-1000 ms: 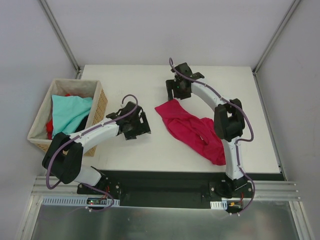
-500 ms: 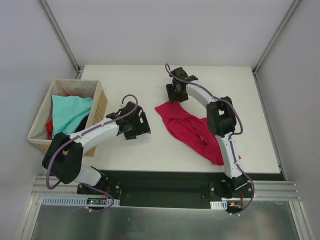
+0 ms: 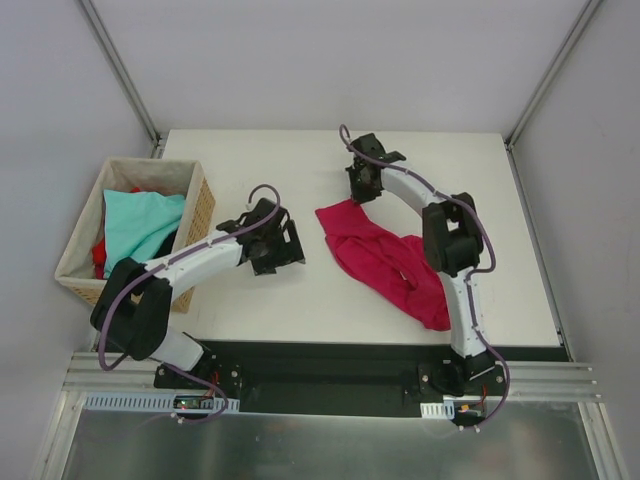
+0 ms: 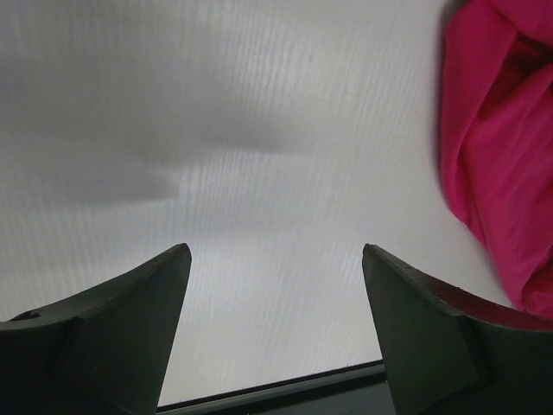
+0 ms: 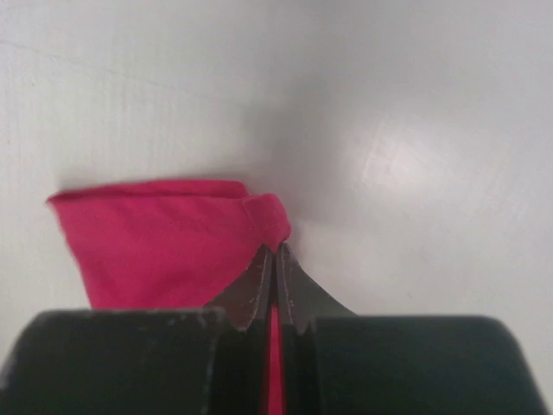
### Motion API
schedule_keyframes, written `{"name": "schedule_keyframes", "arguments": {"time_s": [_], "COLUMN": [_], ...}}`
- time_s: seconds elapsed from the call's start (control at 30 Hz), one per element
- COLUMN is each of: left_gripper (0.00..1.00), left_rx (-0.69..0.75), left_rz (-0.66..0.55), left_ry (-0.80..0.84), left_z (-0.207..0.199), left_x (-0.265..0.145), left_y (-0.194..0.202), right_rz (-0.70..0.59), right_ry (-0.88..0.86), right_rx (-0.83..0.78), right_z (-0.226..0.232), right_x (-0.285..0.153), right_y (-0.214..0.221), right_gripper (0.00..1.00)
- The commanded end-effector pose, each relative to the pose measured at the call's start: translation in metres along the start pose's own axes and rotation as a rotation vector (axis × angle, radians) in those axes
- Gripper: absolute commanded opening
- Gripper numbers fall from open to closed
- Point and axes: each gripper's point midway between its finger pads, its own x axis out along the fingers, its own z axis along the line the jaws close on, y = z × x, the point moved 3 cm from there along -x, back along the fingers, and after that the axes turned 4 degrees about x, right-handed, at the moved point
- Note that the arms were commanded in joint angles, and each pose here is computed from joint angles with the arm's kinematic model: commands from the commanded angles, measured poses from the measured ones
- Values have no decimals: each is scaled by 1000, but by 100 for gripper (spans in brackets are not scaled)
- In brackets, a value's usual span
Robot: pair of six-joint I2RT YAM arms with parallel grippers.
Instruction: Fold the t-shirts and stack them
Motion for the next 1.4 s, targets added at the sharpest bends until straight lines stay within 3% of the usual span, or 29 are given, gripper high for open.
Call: {"name": "schedule_keyframes", "arguments": {"time_s": [0.0,0.13,0.4,0.57,0.73,0.87,0.93,1.07,1.27,1.37], "left_gripper": [80,78,73,69,70,70,72,75,79,79], "left_rx": [68,113,202,271,266,207,160,132,160,153], "left_rz": [-17,-37,-7,3,-64,-180,-219,-404,-567,-541], "left_ry": [58,114,199,287,266,289,271,321,355,339], "left_z": [-29,-60,-111,-144,-128,-107,-84,-61,-47,-45], "left_x": [4,10,46,56,46,-6,-20,-88,-145,-142], "left_y": [-23,-46,-65,-63,-61,-77,-82,-97,-105,-103], "right_rz": [-289,-336,-255,-298,-448,-614,-657,-769,-855,-825], "right_ry": [-25,-2,-6,-88,-244,-428,-486,-622,-575,-423], "right_rx": [85,120,171,161,135,22,-24,-106,-48,-9], "right_z": [-26,-52,-71,-59,-28,28,51,94,68,33], "right_x": [-118,-161,-172,-204,-270,-354,-381,-452,-503,-491], "right_y": [-63,-50,6,-1,-43,-79,-86,-81,-46,-24], "right_gripper": [1,1,1,1,1,1,1,1,1,1]}}
